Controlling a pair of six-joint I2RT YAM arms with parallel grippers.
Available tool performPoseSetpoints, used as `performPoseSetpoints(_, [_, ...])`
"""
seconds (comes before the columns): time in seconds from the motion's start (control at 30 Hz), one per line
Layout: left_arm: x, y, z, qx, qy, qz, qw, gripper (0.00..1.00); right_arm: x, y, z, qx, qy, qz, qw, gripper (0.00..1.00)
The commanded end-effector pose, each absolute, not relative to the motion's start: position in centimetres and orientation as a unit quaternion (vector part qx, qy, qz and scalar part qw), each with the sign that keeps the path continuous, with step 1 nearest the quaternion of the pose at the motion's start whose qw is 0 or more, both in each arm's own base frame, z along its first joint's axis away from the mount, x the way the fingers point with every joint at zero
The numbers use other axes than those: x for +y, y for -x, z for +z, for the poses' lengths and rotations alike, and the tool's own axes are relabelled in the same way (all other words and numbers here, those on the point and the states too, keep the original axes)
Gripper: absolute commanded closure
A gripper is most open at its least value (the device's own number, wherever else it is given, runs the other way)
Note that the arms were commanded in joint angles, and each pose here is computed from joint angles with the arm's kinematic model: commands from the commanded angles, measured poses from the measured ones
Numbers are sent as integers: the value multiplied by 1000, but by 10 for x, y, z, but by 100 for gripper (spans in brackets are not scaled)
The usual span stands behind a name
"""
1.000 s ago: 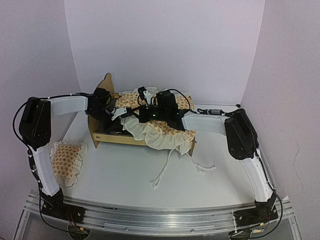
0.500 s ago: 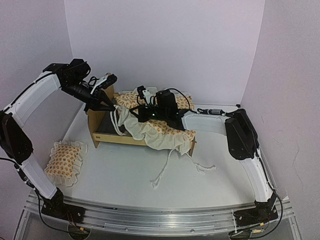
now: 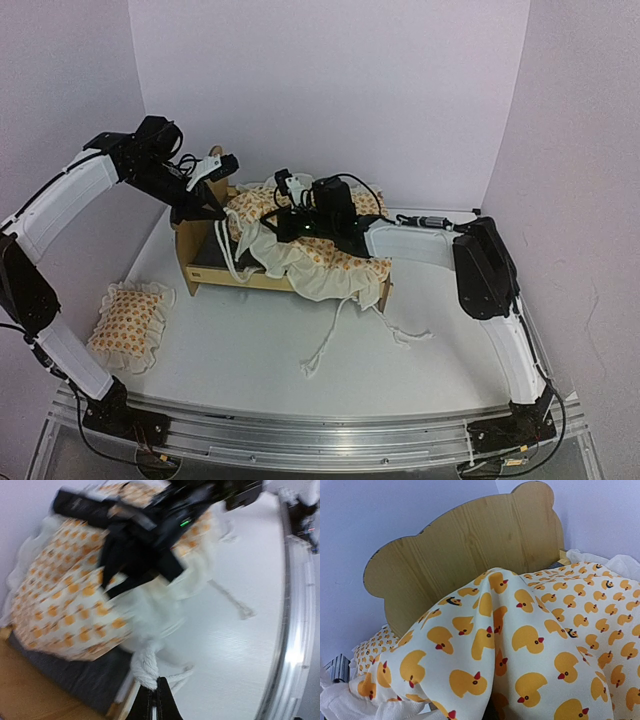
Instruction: Set up the pet bed
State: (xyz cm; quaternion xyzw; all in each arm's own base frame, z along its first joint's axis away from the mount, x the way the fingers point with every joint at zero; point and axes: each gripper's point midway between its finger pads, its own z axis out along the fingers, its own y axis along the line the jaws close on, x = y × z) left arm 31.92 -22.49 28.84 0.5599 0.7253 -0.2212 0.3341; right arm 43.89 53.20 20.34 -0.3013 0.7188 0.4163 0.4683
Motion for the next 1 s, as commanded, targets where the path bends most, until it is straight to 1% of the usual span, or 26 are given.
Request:
performPoseSetpoints(0.0, [-166, -402, 288, 758, -515, 45, 397, 100, 519, -454, 222, 717, 288, 400, 493, 100])
performPoseSetpoints(0.07, [-161, -409, 281, 758, -513, 67, 397, 100, 518, -454, 222, 717, 289, 398, 494, 100])
performPoseSetpoints(0.13, [-158, -420, 287, 752, -502, 92, 417, 100, 518, -454, 222, 717, 290, 397, 495, 100])
performPoseSetpoints(0.2, [-156, -432, 302, 745, -491, 115, 437, 100, 518, -453, 223, 716, 292, 396, 495, 100])
performPoseSetpoints(0.27, [-160, -438, 327, 731, -490, 117, 459, 100, 518, -453, 225, 715, 293, 396, 496, 100])
performPoseSetpoints(0.4, [-186, -428, 365, 706, -511, 56, 487, 100, 518, -454, 224, 715, 293, 394, 497, 100])
performPoseSetpoints(0.57, [-208, -388, 384, 699, -528, -29, 482, 100, 518, -455, 223, 716, 293, 395, 496, 100])
performPoseSetpoints(0.67, [-211, -364, 376, 710, -528, -77, 459, 100, 519, -454, 221, 717, 294, 396, 494, 100])
performPoseSetpoints(0.83, [-209, -337, 325, 752, -508, -132, 400, 100, 519, -454, 218, 718, 295, 395, 491, 100])
performPoseSetpoints(0.97, [-213, -332, 304, 776, -476, -170, 378, 100, 518, -453, 216, 721, 294, 394, 488, 100])
